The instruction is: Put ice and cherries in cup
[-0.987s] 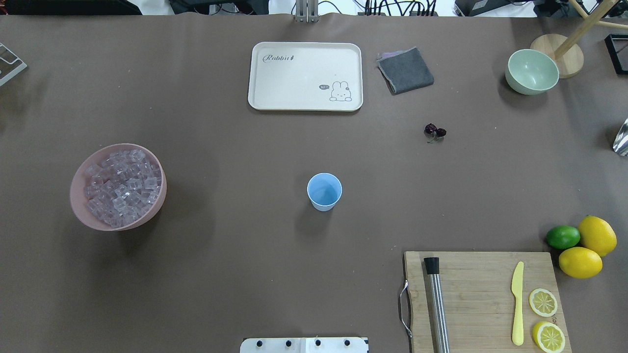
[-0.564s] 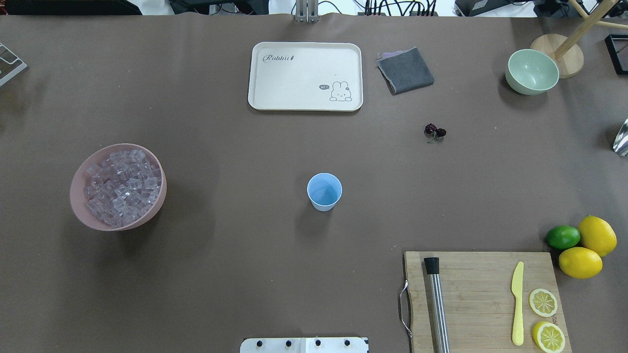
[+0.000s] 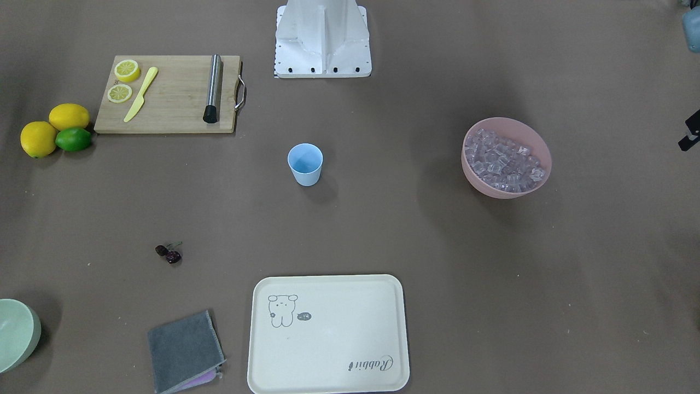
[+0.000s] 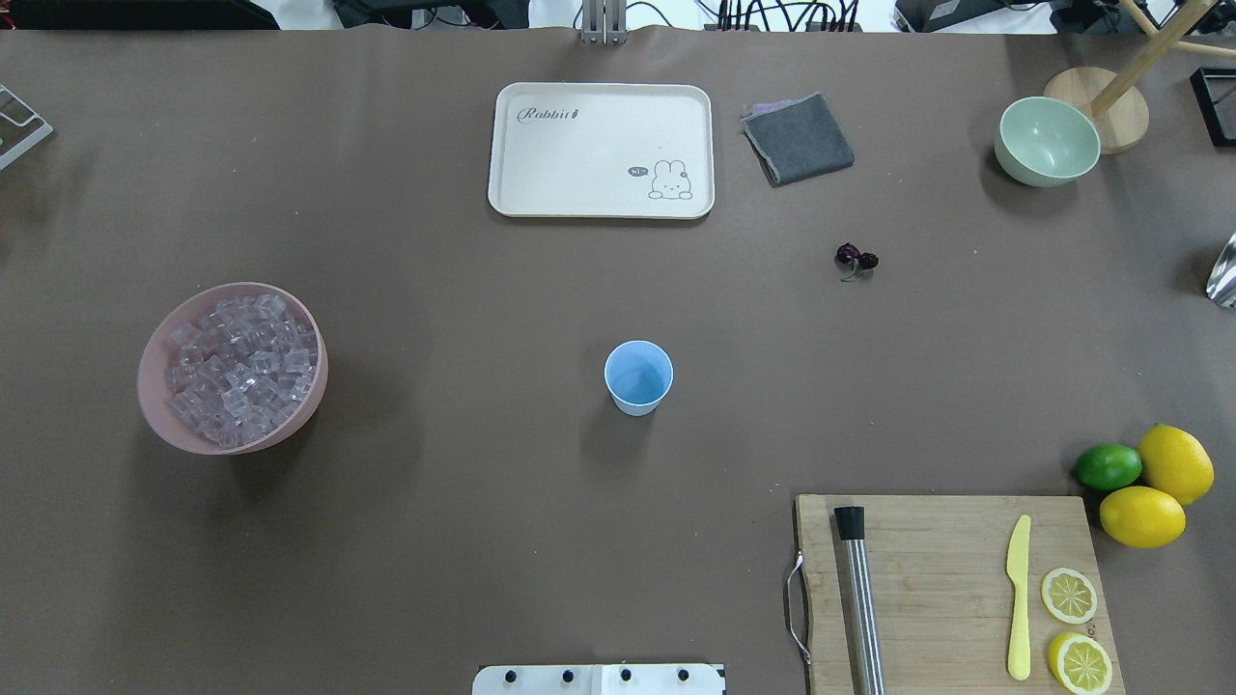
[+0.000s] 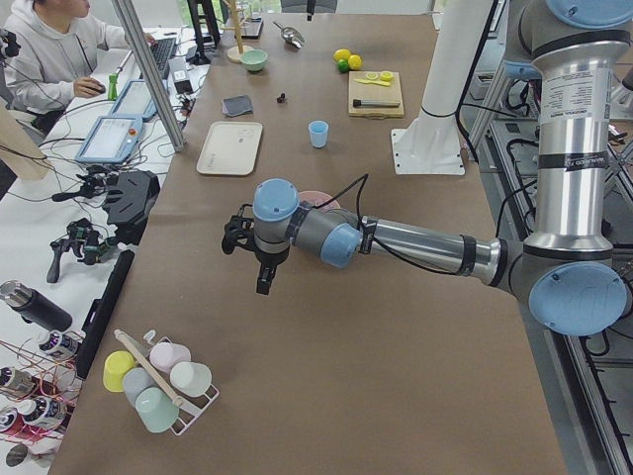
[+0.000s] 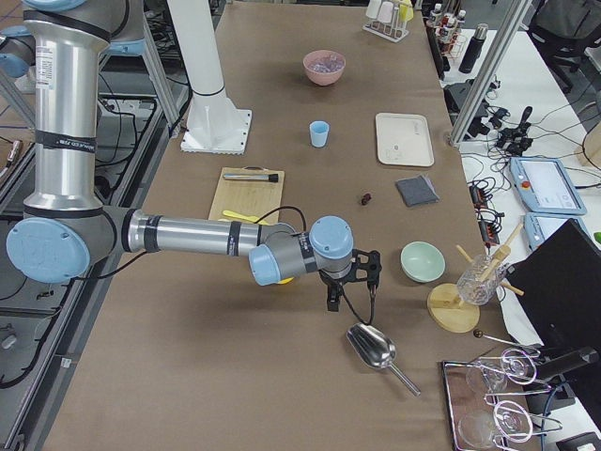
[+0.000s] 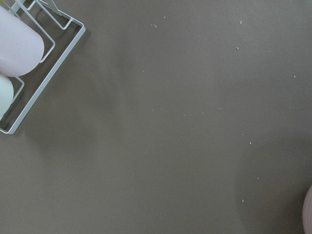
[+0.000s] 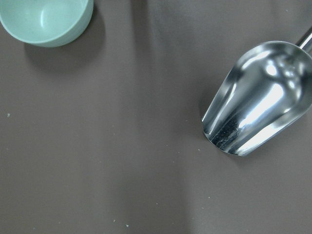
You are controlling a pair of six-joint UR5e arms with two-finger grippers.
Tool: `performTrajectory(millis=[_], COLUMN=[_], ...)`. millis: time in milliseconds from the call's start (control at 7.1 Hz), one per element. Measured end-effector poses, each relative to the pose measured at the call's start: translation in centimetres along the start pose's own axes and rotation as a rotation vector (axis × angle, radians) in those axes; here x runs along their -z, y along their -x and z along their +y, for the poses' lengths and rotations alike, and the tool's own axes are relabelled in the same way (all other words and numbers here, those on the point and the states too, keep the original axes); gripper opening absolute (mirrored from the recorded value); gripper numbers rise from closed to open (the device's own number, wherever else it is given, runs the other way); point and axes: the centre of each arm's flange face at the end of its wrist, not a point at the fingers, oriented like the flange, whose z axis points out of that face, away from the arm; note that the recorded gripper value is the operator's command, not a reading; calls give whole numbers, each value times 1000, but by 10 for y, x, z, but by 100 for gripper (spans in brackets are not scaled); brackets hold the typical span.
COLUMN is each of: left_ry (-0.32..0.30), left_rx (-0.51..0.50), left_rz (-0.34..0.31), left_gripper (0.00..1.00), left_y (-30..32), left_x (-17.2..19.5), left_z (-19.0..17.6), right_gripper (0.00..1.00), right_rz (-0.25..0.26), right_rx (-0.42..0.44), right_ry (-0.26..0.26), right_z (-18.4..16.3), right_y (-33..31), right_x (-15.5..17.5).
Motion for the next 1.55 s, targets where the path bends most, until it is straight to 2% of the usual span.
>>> performTrajectory(millis=[141,423,705,846,1128,1409,1550], left_ry=[12,0,-15,-27,-40,-34,-24], left_rx=[10,112,136,173,161,98,48], left_rz=[10,70,121,118,86,60,50], left_gripper=[98,98,96,90,79,78,73], left_y=[-20,-106,-184,-228,-284,-294,-294], left_x=[-9,-26,-31,-39,-70,-88,-95], left_z=[-6,-22,-12,0,26,39,44], right_gripper=[100,100,100,100,100,100,100], right_rz=[-29,-96,-140,-149,-153,-153,-153], right_rx=[18,61,104,126,141,141,142], right_ry=[-3,-7,-5,-6,-2,3,4], right_z=[5,16,21,23,25,25,26], right_y=[1,3,3,3,2,1,2], right_x=[-1,-2,-11,-16,-22,-25,-26])
